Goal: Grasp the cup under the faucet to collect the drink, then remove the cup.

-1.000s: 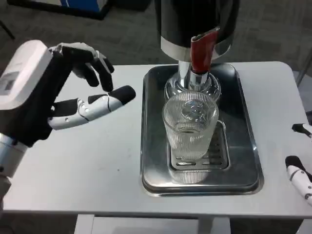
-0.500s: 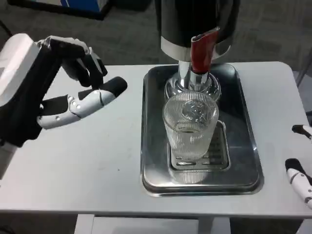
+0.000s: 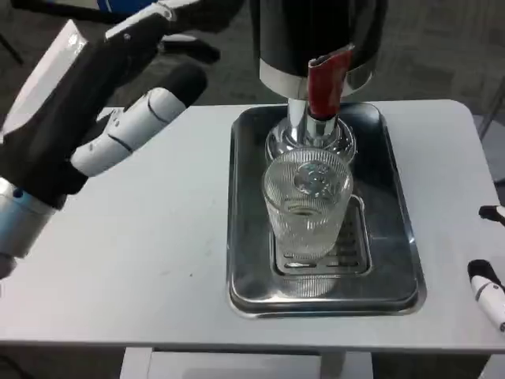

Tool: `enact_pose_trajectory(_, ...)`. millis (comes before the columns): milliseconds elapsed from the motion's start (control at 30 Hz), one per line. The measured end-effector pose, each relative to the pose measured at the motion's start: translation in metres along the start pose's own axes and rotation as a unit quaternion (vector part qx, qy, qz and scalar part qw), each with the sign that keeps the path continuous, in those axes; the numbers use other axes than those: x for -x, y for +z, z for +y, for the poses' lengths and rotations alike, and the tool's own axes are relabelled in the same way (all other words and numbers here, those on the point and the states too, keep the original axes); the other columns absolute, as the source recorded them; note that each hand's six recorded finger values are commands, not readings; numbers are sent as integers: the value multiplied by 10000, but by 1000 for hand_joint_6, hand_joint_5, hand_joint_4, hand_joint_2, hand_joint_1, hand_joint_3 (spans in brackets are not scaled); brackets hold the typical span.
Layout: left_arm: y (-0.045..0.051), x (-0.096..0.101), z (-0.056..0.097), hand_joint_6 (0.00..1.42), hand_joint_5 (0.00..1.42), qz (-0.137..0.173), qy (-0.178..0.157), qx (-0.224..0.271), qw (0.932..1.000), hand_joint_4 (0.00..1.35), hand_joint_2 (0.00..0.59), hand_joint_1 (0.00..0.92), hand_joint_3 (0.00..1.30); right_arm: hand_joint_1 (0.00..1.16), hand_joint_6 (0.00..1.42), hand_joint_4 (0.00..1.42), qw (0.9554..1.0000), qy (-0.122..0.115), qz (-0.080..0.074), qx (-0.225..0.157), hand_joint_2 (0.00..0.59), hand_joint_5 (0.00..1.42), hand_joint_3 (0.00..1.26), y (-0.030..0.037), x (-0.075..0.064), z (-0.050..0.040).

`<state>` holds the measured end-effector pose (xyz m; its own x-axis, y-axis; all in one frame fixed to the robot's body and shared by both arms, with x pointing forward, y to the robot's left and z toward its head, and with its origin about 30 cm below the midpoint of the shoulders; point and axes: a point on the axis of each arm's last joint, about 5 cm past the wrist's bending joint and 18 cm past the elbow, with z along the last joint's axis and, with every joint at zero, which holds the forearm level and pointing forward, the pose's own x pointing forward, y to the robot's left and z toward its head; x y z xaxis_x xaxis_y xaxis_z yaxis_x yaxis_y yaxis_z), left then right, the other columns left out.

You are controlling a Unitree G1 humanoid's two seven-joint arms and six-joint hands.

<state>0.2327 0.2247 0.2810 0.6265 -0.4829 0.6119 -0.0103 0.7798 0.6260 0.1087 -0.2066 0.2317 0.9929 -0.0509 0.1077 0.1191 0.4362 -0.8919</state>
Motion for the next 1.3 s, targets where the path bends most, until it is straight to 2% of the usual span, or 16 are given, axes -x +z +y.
enact_pose_trajectory(100, 14, -87, 3, 256, 332, -126, -292, 440, 9985, 188, 141, 0, 182, 208, 0, 0, 10000, -6, 9, -16, 504, 0, 115, -5, 5, 2)
enact_pose_trajectory(300, 39, -210, 30, 250, 325, -248, -620, 1069, 9920, 170, 143, 0, 185, 207, 0, 0, 10000, 0, 32, -56, 504, 0, 115, -15, 18, 13)
enact_pose_trajectory(400, 57, -255, 37, 249, 322, -273, -752, 1199, 9896, 166, 143, 0, 185, 206, 0, 0, 10000, -3, 41, -60, 504, 0, 115, -18, 22, 16)
enact_pose_trajectory(533, 91, -368, 30, 243, 308, -387, -974, 1551, 9823, 156, 143, 0, 185, 206, 0, 0, 10000, -10, 46, -63, 504, 0, 115, -19, 26, 17)
enact_pose_trajectory(667, 106, -461, 36, 231, 301, -424, -1070, 1640, 9797, 145, 144, 0, 186, 206, 0, 0, 10000, -5, 49, -65, 504, 0, 115, -19, 29, 19)
enact_pose_trajectory(1033, -33, -665, -137, 213, 284, -221, -1349, 2129, 9675, 130, 147, 0, 186, 206, 0, 0, 9999, 4, 64, -123, 504, 0, 115, -33, 43, 21)
enact_pose_trajectory(1300, -97, -725, -292, 212, 282, -52, -1630, 2223, 9612, 148, 149, 0, 193, 207, 0, 0, 9998, -26, 107, -176, 507, 0, 115, -60, 59, 10)
